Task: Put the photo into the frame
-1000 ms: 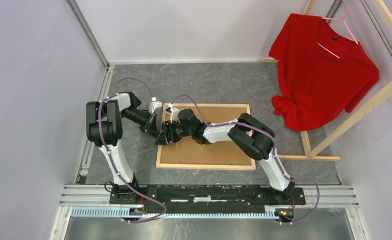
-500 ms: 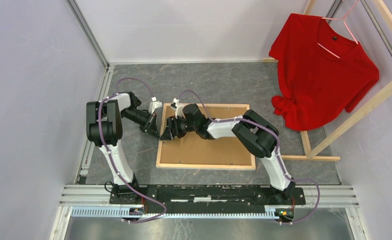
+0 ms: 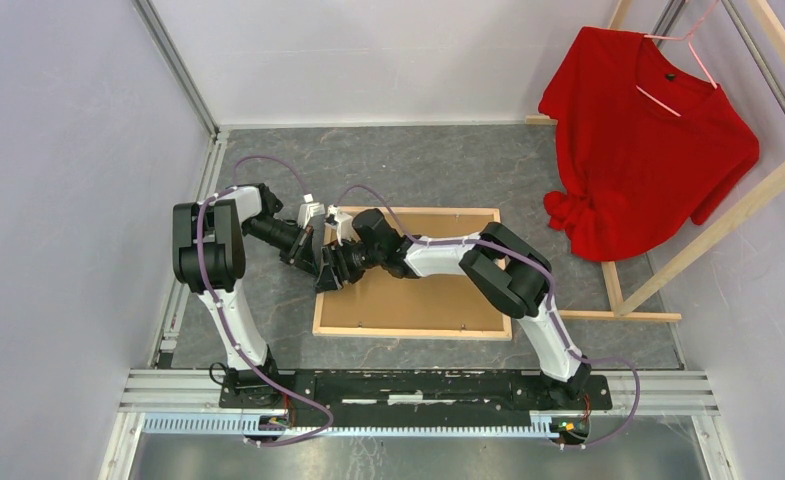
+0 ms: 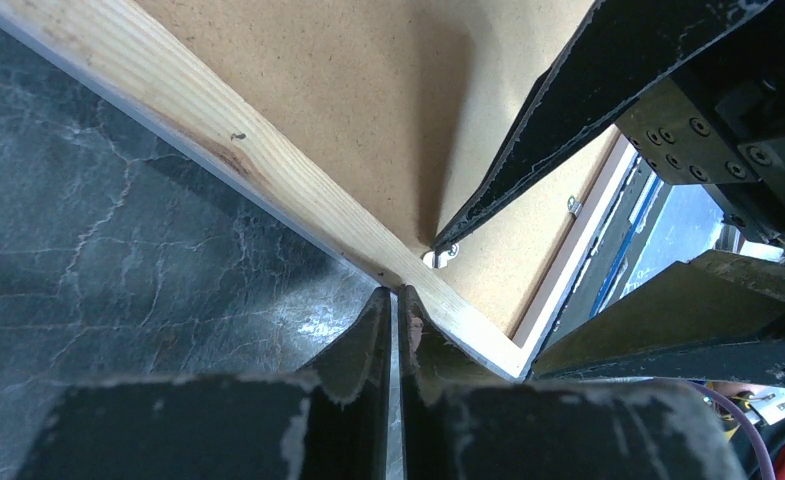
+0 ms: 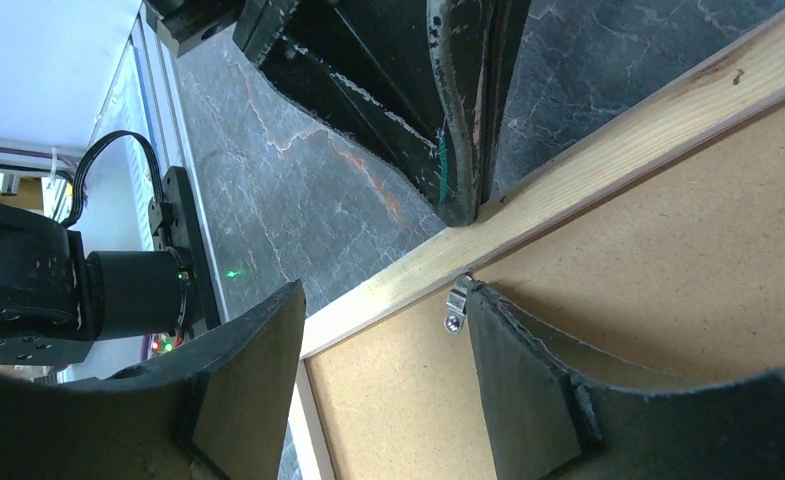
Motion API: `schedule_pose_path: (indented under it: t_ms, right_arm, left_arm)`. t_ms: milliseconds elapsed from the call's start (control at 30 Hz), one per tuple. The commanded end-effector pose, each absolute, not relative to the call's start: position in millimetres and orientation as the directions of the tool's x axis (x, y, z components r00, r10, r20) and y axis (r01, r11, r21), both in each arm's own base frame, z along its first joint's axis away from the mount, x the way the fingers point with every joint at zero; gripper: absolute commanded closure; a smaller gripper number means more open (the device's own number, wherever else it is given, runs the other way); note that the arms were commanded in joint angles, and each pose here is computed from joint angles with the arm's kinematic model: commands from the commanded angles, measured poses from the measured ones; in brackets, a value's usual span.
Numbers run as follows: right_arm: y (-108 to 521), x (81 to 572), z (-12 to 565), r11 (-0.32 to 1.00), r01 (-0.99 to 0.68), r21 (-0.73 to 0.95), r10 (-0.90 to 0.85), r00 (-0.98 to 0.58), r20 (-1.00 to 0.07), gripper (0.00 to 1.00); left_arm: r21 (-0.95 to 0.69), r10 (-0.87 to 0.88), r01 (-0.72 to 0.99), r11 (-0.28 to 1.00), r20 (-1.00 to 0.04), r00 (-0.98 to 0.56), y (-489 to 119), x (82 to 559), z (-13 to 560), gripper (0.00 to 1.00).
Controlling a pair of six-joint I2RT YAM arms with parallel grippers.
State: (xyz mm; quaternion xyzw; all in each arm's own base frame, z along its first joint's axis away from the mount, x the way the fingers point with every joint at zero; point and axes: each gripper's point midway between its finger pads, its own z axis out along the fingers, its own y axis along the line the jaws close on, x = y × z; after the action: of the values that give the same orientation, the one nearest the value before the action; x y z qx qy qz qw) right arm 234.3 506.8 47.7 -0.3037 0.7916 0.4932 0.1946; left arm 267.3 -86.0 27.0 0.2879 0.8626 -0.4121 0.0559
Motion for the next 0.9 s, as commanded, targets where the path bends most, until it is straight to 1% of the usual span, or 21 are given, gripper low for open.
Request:
schedule_pose_path:
  t_ms: [0,333,867]
  right_arm:
    - [502,223,25,0.348,-0.663,0.662,-0.364,-0.747,-0.557,0.33]
    - [508,208,17,0.324,-0.639,0.697,-0.392,-0.762,-0.516,0.34]
    - [512,194,29,0.273,-0.589,0.760,-0.383,-0.792,-0.476,0.38]
  left_arm:
    - [-0.652,0.457,0.580,0.489,-0.375,-0.806,-88,280,22,0.91]
    - [-0.652,0.458,0.581,0.488,-0.376,-0.806,-88,281,22,0.91]
    - [-0.651,0.464,0.586,0.482,-0.378,-0.801,-90,280,21,0.92]
